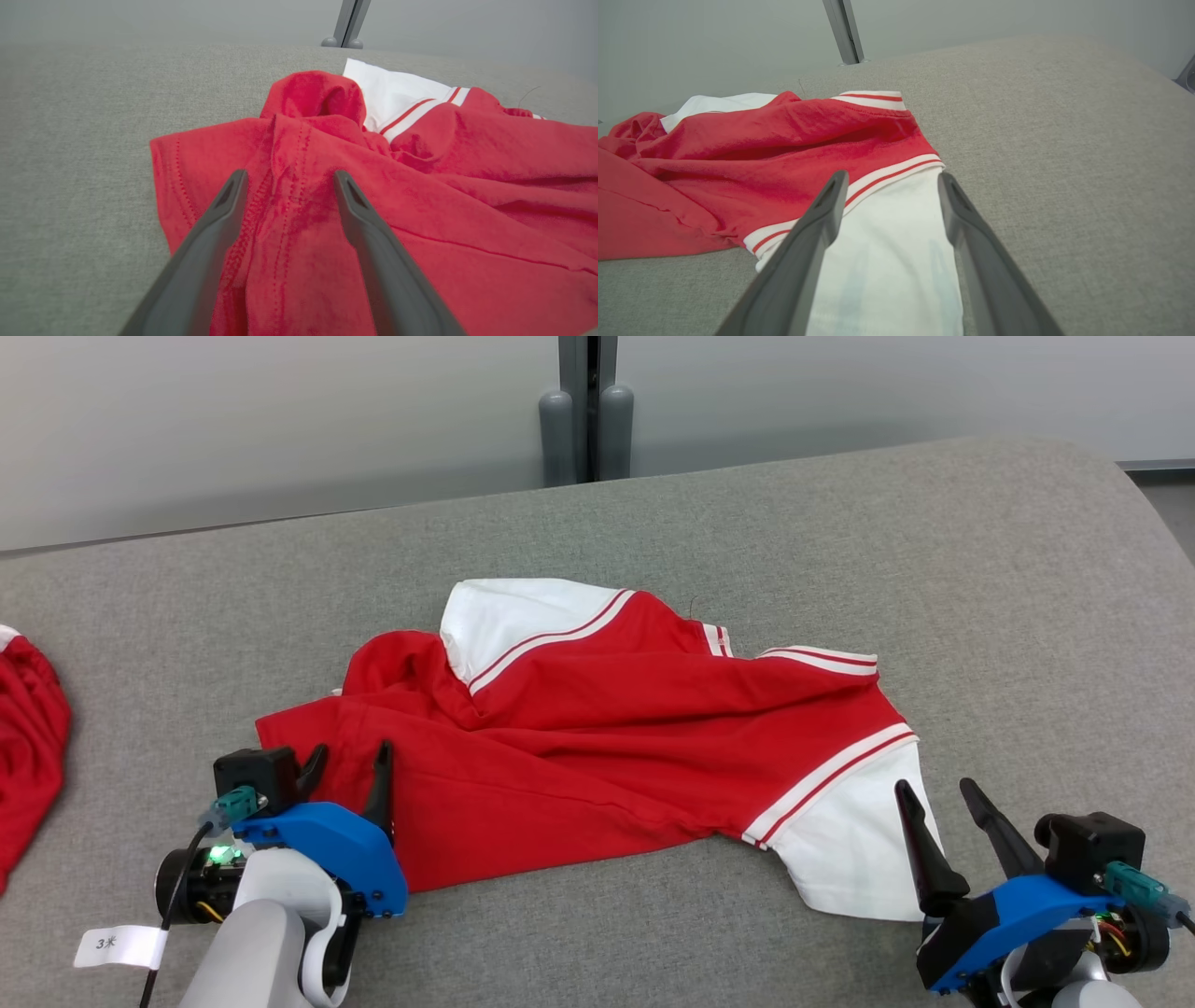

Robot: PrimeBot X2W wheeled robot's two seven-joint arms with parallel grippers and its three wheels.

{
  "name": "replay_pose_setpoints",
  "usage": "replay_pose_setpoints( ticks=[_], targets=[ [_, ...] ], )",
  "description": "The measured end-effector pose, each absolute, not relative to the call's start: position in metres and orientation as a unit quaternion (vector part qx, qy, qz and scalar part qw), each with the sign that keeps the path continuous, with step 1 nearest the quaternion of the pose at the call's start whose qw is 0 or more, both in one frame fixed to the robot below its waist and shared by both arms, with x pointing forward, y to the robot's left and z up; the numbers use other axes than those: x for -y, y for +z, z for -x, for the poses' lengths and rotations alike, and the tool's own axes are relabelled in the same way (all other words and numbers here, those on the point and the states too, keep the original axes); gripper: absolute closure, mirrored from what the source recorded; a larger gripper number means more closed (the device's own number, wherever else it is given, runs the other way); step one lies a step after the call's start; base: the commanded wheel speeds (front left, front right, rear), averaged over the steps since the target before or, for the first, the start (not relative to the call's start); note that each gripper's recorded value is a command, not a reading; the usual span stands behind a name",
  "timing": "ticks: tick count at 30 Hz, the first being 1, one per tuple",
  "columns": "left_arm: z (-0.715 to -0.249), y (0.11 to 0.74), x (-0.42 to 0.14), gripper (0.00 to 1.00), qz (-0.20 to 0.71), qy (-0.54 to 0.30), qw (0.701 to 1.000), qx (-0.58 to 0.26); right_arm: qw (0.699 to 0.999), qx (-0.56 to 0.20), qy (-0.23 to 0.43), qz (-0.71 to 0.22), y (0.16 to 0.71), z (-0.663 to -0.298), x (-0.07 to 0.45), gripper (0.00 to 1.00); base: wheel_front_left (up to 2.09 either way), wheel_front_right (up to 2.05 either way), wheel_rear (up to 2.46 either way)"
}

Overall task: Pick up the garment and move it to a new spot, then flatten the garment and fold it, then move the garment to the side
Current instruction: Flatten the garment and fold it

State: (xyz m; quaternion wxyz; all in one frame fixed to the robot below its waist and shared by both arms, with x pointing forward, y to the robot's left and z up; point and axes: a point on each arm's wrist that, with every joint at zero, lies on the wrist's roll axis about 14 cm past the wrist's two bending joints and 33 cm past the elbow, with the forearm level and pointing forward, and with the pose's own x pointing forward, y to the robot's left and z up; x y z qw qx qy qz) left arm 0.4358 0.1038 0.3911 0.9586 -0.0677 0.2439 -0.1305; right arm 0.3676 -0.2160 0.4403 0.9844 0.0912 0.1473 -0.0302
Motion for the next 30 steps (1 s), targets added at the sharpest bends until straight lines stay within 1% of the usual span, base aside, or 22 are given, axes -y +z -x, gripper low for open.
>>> replay_pose_setpoints(
  ticks=[3, 5, 6, 7, 8, 9, 16, 18, 21, 26, 30],
  targets=[
    [-0.436, 0.391, -0.101, 0.01, 0.068, -0.134, 0.958, -0.244, 0.984, -0.147, -0.031, -0.093, 0.439, -0.368, 0.216, 0.0, 0.0, 0.0, 0.0],
    [-0.436, 0.392, -0.1, 0.24, 0.067, -0.136, 0.958, -0.242, 0.984, -0.146, -0.031, -0.095, 0.439, -0.368, 0.216, 0.0, 0.0, 0.0, 0.0],
    [-0.437, 0.394, -0.1, 0.53, 0.068, -0.137, 0.959, -0.237, 0.984, -0.146, -0.03, -0.095, 0.439, -0.368, 0.216, 0.0, 0.0, 0.0, 0.0],
    [-0.437, 0.395, -0.099, 0.57, 0.068, -0.139, 0.96, -0.234, 0.984, -0.147, -0.029, -0.095, 0.439, -0.369, 0.215, 0.0, 0.0, 0.0, 0.0],
    [-0.436, 0.396, -0.098, 0.75, 0.068, -0.141, 0.96, -0.233, 0.984, -0.147, -0.028, -0.095, 0.439, -0.369, 0.214, 0.0, 0.0, 0.0, 0.0],
    [-0.435, 0.397, -0.096, 1.0, 0.068, -0.145, 0.959, -0.232, 0.984, -0.146, -0.027, -0.095, 0.439, -0.37, 0.214, 0.0, 0.0, 0.0, 0.0],
    [-0.43, 0.409, -0.096, 1.0, 0.069, -0.152, 0.963, -0.211, 0.986, -0.135, -0.017, -0.093, 0.446, -0.378, 0.208, 0.0, 0.0, 0.0, 0.0],
    [-0.424, 0.415, -0.098, 1.0, 0.086, -0.149, 0.964, -0.202, 0.987, -0.132, -0.013, -0.093, 0.448, -0.38, 0.206, 0.0, 0.0, 0.0, 0.0],
    [-0.4, 0.414, -0.104, 1.0, 0.115, -0.142, 0.959, -0.216, 0.987, -0.132, -0.005, -0.094, 0.449, -0.382, 0.201, 0.0, 0.0, 0.0, 0.0],
    [-0.347, 0.402, -0.114, 1.0, 0.147, -0.135, 0.94, -0.275, 0.986, -0.134, 0.019, -0.094, 0.45, -0.39, 0.185, 0.0, 0.0, 0.0, 0.0],
    [-0.319, 0.398, -0.125, 1.0, 0.158, -0.116, 0.93, -0.311, 0.985, -0.136, 0.042, -0.093, 0.451, -0.398, 0.169, 0.0, 0.0, 0.0, 0.0]
  ],
)
